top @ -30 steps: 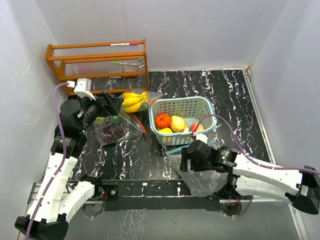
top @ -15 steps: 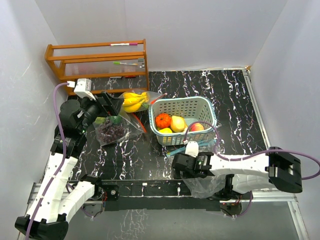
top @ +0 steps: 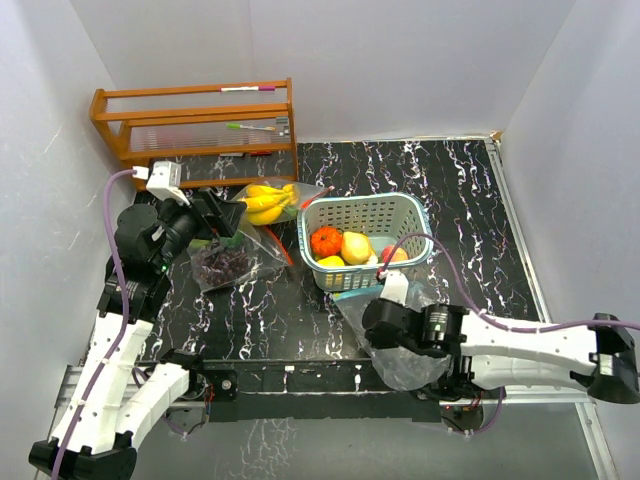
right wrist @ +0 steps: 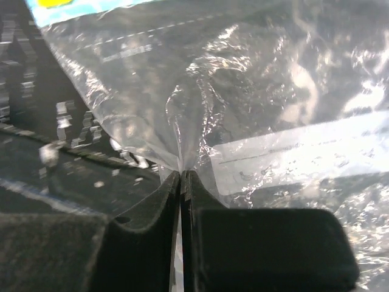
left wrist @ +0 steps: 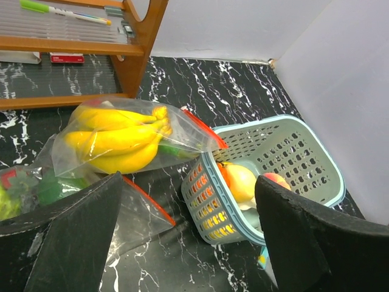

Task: Place the food in the zip-top bag and seal the zipper
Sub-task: Pick up the zipper food storage bag at the center of the board.

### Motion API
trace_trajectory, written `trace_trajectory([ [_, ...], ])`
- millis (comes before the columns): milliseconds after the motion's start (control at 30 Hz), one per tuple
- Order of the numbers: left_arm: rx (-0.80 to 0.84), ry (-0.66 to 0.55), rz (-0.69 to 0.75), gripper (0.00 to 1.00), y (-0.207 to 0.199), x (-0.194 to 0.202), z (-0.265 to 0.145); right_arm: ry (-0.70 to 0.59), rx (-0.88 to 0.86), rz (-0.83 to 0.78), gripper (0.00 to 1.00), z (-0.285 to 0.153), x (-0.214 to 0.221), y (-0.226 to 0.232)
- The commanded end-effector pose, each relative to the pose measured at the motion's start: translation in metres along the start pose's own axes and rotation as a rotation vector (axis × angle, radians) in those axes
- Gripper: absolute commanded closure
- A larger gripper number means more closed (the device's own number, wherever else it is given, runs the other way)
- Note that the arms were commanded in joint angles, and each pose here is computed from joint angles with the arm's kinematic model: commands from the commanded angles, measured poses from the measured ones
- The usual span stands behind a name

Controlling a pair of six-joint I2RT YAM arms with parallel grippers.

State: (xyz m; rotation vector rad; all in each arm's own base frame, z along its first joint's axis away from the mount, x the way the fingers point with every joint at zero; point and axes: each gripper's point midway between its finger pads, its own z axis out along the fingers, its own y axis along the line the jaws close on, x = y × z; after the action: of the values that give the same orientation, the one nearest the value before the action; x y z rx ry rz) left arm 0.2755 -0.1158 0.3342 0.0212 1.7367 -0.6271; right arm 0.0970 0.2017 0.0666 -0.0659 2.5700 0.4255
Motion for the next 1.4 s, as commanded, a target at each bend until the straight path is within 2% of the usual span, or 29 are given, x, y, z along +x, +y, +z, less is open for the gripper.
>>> trace_trajectory([
  [0, 0.051, -0.012, -0.007, 0.15, -0.014, -0.01, -0.008, -0.094, -0.222, -0.123, 0.92, -0.049, -0.041, 0.048],
  [100, 0.07, 0.001, -0.016, 0.23, -0.018, -0.009, -0.008, -0.114, -0.406, -0.195, 0.92, -0.085, -0.054, 0.078],
  [233, 0.124, 0.051, -0.06, 0.41, -0.03, -0.005, -0.008, -0.18, -0.616, -0.288, 0.92, -0.141, -0.076, 0.111],
  [333, 0.204, 0.112, -0.137, 0.42, -0.046, 0.004, -0.007, -0.262, -0.716, -0.373, 0.92, -0.179, -0.097, 0.126],
  [500, 0.395, 0.228, -0.323, 0.4, -0.078, 0.026, -0.012, -0.491, -0.701, -0.369, 0.92, -0.226, -0.149, 0.122],
  [667, 0.501, 0.301, -0.576, 0.42, -0.092, 0.045, -0.016, -0.656, -0.638, -0.3, 0.92, -0.239, -0.181, 0.106],
  [867, 0.591, 0.319, -0.922, 0.43, -0.095, 0.058, -0.013, -0.723, -0.676, -0.325, 0.92, -0.246, -0.189, 0.115],
  [1000, 0.567, 0.319, -1.001, 0.4, -0.09, 0.059, -0.006, -0.725, -0.71, -0.371, 0.92, -0.251, -0.19, 0.129],
  [1200, 0.589, 0.31, -1.056, 0.33, -0.101, 0.032, -0.004, -0.708, -0.74, -0.453, 0.92, -0.245, -0.186, 0.15],
  [1367, 0.566, 0.349, -1.153, 0.32, -0.1, 0.036, 0.0, -0.719, -0.745, -0.48, 0.92, -0.241, -0.187, 0.159],
])
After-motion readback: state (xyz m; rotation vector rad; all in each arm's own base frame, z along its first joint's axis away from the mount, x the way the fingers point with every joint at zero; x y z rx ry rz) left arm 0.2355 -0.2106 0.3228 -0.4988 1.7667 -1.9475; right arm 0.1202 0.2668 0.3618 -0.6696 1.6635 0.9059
